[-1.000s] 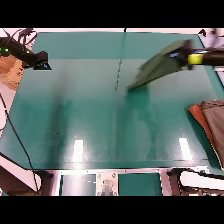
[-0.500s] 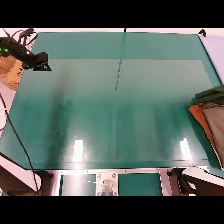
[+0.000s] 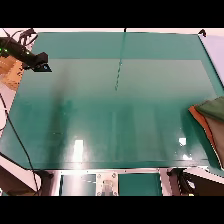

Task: Fold the shirts.

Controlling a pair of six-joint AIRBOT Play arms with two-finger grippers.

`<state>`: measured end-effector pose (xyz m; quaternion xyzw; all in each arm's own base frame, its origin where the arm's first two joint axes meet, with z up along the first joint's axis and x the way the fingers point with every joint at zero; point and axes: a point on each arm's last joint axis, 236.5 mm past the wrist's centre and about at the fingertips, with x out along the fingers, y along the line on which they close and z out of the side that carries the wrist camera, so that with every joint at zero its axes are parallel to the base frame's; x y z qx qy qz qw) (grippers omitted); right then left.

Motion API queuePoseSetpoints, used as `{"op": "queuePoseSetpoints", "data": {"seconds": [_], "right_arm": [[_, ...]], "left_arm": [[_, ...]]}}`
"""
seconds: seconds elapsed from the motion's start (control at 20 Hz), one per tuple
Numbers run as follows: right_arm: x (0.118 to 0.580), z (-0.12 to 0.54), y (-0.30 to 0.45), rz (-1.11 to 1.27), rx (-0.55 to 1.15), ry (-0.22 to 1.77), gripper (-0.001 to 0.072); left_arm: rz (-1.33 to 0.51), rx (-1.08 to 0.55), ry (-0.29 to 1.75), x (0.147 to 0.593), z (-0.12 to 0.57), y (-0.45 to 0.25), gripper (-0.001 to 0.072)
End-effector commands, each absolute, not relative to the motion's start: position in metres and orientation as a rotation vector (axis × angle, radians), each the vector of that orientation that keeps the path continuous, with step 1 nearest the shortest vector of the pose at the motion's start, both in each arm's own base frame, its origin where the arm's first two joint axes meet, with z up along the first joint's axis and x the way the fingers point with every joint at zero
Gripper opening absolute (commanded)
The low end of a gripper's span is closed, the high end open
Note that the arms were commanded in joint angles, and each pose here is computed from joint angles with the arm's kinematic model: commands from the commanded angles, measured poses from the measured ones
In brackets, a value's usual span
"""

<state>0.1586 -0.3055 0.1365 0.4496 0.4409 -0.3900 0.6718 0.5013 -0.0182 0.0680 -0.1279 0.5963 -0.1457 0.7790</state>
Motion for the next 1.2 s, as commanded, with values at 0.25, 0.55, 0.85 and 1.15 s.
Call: {"op": "queuePoseSetpoints", "data": {"seconds": [0.25, 0.55, 0.85, 1.15], "right_arm": [[0.049, 0.044, -0.295, -1.314, 1.101, 1.351, 0.0619], [0.228, 0.089, -0.289, -0.824, 0.99, 1.024, 0.002], [0.34, 0.076, -0.13, -0.309, 0.66, 1.184, 0.0016], [0.298, 0.007, 0.014, -0.024, 0.467, 1.291, 0.0017]], "left_arm": [[-0.331, -0.283, 1.302, 0.497, 0.069, -0.021, 0.0023], [-0.448, -0.351, 1.207, 0.502, 0.103, -0.056, 0.0021], [-0.47, -0.253, 1.345, 0.427, 0.091, -0.098, 0.0021], [-0.458, -0.279, 1.38, 0.315, 0.057, -0.148, 0.0021]]}}
